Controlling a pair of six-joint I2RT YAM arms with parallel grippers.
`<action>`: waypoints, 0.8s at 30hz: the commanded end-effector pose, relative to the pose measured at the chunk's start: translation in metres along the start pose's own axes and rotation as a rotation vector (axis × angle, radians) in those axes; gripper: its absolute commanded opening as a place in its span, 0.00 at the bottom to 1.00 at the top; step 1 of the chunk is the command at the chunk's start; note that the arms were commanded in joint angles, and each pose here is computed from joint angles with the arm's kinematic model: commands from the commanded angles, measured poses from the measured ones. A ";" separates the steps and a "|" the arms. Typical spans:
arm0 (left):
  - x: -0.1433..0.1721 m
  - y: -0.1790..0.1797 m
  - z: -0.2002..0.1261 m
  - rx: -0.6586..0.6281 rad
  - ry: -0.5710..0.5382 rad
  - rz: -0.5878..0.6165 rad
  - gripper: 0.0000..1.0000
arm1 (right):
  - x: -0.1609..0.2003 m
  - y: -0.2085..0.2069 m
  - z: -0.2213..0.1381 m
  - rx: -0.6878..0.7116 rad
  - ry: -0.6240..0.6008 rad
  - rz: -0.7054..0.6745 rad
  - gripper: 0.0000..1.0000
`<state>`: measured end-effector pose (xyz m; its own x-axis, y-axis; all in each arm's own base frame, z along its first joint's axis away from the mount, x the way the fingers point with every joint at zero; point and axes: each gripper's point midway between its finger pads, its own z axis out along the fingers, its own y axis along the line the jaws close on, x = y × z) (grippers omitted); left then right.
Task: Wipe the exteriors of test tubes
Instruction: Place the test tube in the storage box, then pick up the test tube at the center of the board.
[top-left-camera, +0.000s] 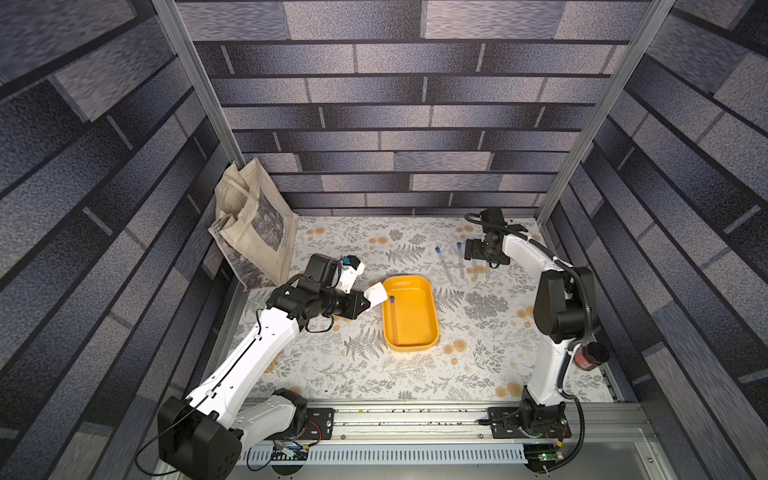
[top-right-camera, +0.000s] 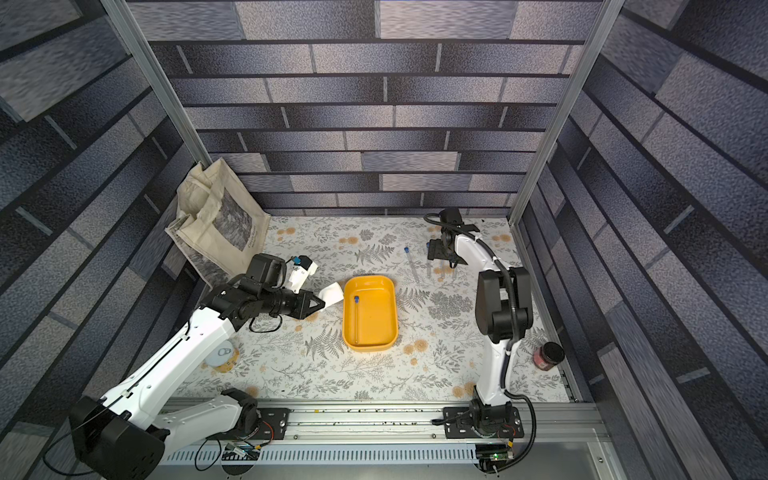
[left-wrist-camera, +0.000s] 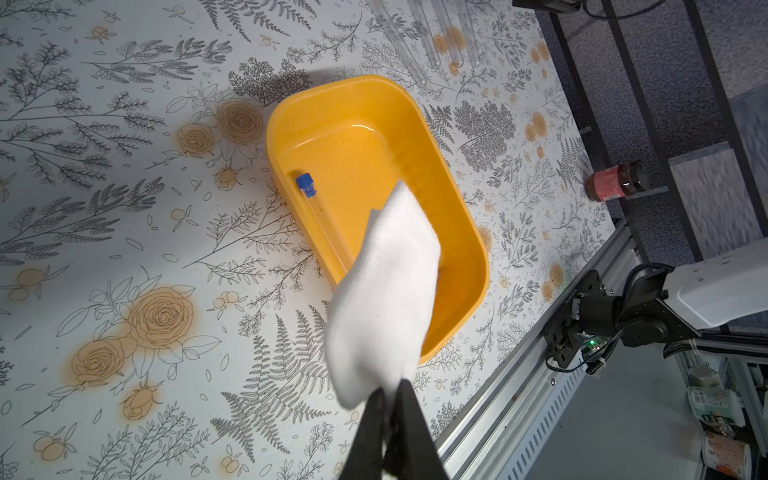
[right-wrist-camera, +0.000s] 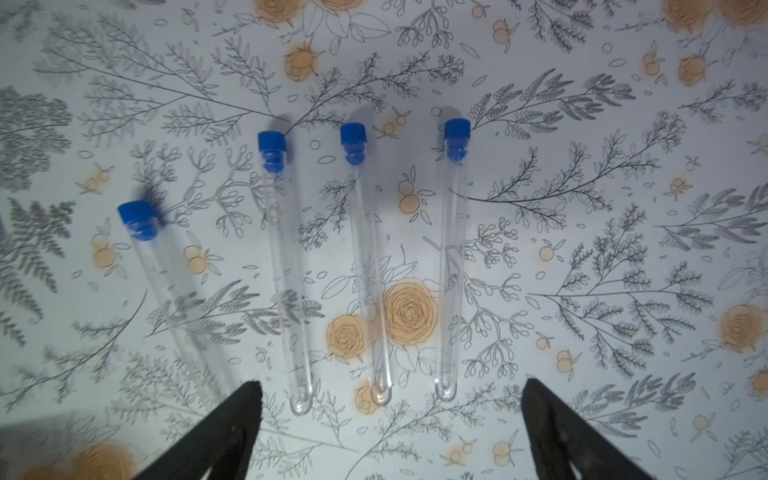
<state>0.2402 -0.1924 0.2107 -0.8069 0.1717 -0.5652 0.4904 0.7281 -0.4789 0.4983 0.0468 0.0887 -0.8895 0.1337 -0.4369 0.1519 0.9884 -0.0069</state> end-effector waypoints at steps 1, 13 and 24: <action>0.001 -0.011 -0.004 0.032 -0.018 0.063 0.10 | -0.009 -0.012 0.015 0.003 0.043 0.032 0.84; 0.001 -0.005 -0.002 0.021 -0.017 0.064 0.11 | -0.044 -0.034 0.047 0.067 0.068 0.003 0.55; 0.000 -0.001 -0.002 0.019 -0.022 0.058 0.11 | -0.044 -0.036 0.073 0.001 0.108 -0.019 0.45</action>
<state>0.2407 -0.1910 0.2143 -0.7821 0.1806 -0.5964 0.5173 0.7217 -0.4599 0.5637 0.0018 0.0486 -0.9198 0.1392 -0.3669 0.1570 0.9874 -0.0189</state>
